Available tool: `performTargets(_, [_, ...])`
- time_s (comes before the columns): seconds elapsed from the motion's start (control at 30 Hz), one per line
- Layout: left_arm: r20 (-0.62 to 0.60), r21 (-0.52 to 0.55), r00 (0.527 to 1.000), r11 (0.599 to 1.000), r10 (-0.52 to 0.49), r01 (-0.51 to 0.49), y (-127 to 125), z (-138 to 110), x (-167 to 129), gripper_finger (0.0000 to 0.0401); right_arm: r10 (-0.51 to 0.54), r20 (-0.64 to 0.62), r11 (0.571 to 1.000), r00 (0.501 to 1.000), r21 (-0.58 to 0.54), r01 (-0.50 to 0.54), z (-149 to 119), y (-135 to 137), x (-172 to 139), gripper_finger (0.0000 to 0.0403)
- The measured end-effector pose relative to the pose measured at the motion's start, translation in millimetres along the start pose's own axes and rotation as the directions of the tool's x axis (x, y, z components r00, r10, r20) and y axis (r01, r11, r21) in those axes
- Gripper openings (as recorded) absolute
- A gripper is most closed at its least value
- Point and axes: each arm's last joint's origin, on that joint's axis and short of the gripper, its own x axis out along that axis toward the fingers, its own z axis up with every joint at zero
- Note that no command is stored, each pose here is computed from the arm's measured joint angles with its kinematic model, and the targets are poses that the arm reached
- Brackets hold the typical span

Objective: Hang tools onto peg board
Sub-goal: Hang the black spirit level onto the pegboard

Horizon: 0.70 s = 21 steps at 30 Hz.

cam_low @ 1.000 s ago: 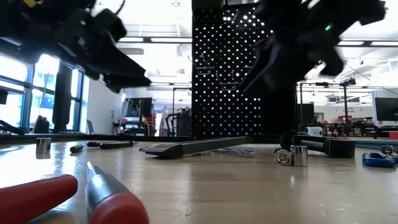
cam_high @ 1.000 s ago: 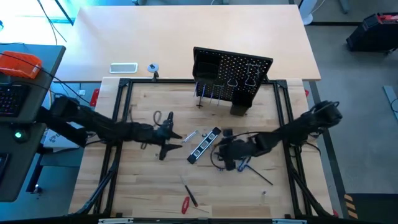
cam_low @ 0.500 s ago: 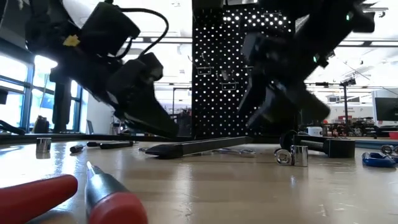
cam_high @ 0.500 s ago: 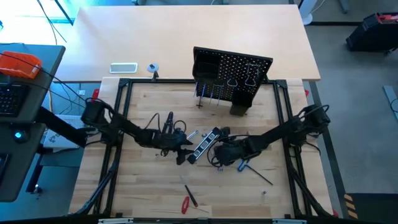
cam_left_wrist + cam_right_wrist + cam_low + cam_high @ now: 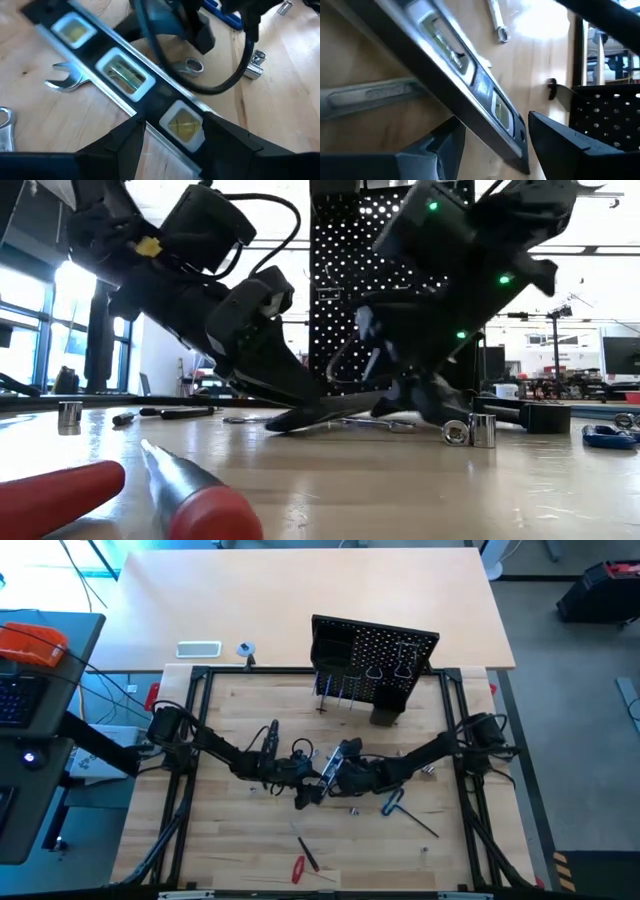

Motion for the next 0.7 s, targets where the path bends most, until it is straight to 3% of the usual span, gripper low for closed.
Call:
performTargets(0.1, [-0.005,0.002,1.000,1.000,-0.001,0.001,0,0,0,0.0197,-0.021,0.021,1.000,1.000,0.020,0.021,2,-5,6,0.0203])
performTargets(0.2, [-0.007,0.007,1.000,1.000,-0.002,0.002,0,0,0,0.0197,-0.031,0.036,0.999,0.999,0.029,0.030,3,-7,7,0.0170])
performTargets(0.47, [-0.019,0.044,1.000,0.999,0.007,-0.006,5,-1,0,0.0197,0.011,0.050,1.000,0.999,-0.005,-0.011,3,-4,5,0.0015])
performTargets(0.7, [0.003,0.047,1.000,0.999,0.006,-0.006,5,5,-3,0.0197,0.029,0.052,0.997,0.998,-0.069,-0.025,5,3,-5,0.0001])
